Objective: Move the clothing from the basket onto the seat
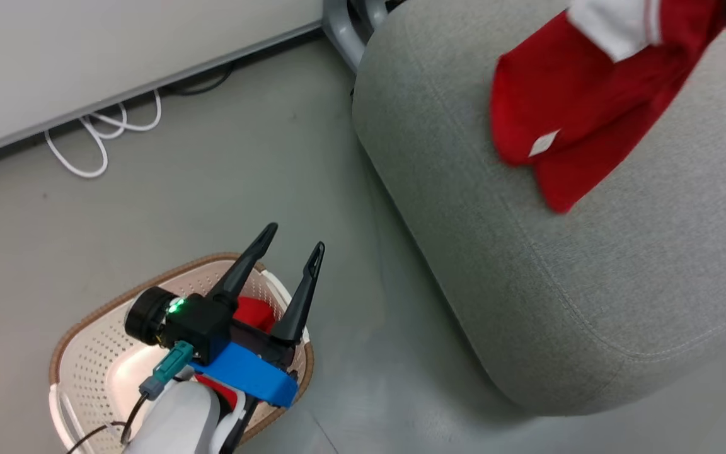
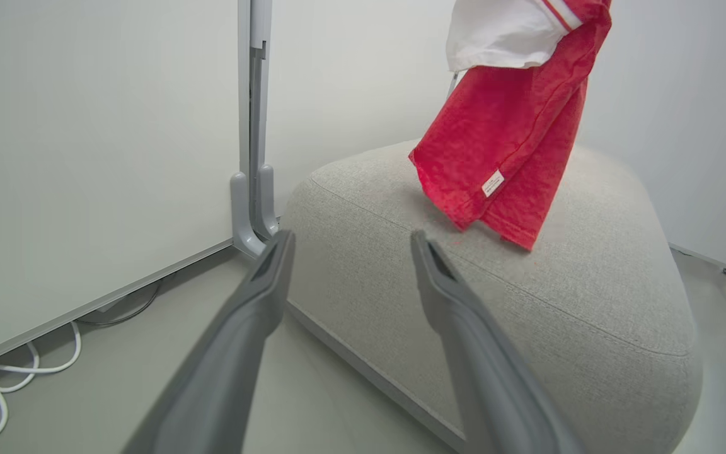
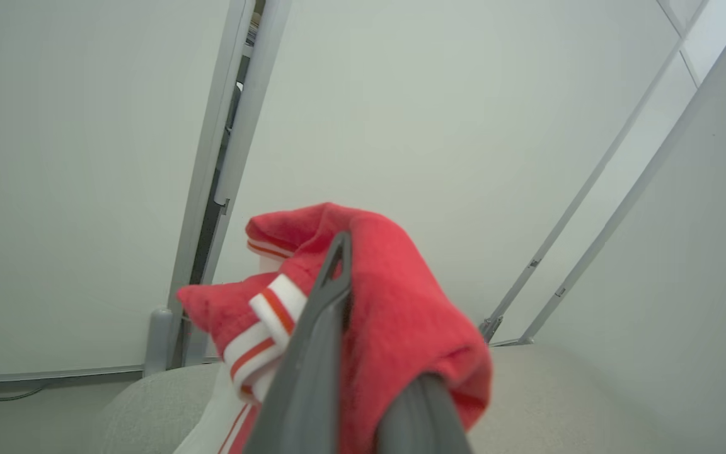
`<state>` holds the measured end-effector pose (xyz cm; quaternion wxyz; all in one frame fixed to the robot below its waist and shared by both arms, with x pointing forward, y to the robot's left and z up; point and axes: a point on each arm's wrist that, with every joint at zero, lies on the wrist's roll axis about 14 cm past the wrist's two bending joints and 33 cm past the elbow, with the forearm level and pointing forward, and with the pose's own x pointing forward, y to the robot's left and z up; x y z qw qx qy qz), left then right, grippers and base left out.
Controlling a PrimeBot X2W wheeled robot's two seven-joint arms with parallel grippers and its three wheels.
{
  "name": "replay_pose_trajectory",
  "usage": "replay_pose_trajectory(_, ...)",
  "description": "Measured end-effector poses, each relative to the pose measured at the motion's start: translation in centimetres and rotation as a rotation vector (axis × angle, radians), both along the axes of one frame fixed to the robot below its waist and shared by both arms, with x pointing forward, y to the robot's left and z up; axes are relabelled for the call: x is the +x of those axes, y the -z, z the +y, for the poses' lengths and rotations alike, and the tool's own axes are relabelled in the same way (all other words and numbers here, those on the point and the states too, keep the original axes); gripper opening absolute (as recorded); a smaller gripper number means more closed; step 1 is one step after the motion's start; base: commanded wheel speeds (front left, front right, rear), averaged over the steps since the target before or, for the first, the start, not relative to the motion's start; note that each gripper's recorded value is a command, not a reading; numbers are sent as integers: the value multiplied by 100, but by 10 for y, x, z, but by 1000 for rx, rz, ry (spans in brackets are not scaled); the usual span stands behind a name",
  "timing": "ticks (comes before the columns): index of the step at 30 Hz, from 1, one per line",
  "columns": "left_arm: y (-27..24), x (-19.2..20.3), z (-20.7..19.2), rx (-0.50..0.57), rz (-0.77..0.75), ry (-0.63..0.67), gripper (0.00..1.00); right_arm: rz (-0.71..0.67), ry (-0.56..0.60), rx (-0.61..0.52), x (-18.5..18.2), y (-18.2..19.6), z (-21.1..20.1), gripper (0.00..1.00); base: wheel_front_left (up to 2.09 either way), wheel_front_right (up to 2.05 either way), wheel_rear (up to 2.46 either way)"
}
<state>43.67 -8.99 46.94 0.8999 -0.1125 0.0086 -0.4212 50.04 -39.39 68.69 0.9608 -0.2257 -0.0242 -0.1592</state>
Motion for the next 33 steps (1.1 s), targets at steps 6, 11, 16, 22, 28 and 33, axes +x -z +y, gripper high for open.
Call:
replay_pose_trajectory(6, 22, 29, 12, 8, 1, -19, 100, -14, 88, -11, 27, 4, -39, 0, 0, 0, 0)
replay_pose_trajectory(11, 44, 44, 21, 21, 17, -24, 100, 84, 143, 59, 39, 79, -56, 0, 0, 0, 0)
replay_pose_trajectory(16, 56, 51, 32, 34, 32, -49, 100, 235, 212, 155, 20, 173, -67, 0, 0, 0, 0)
replay_pose_trajectory(22, 61, 48, 39, 49, 47, -60, 100, 305, 256, 234, -4, 226, -63, 0, 0, 0, 0)
replay_pose_trajectory(28, 54, 42, 43, 56, 55, -76, 100, 294, 248, 238, -13, 221, -56, 73, 0, 0, 0)
replay_pose_trajectory(33, 36, 31, 40, 37, 51, -87, 100, 284, 242, 220, -26, 205, -56, 100, 0, 0, 0)
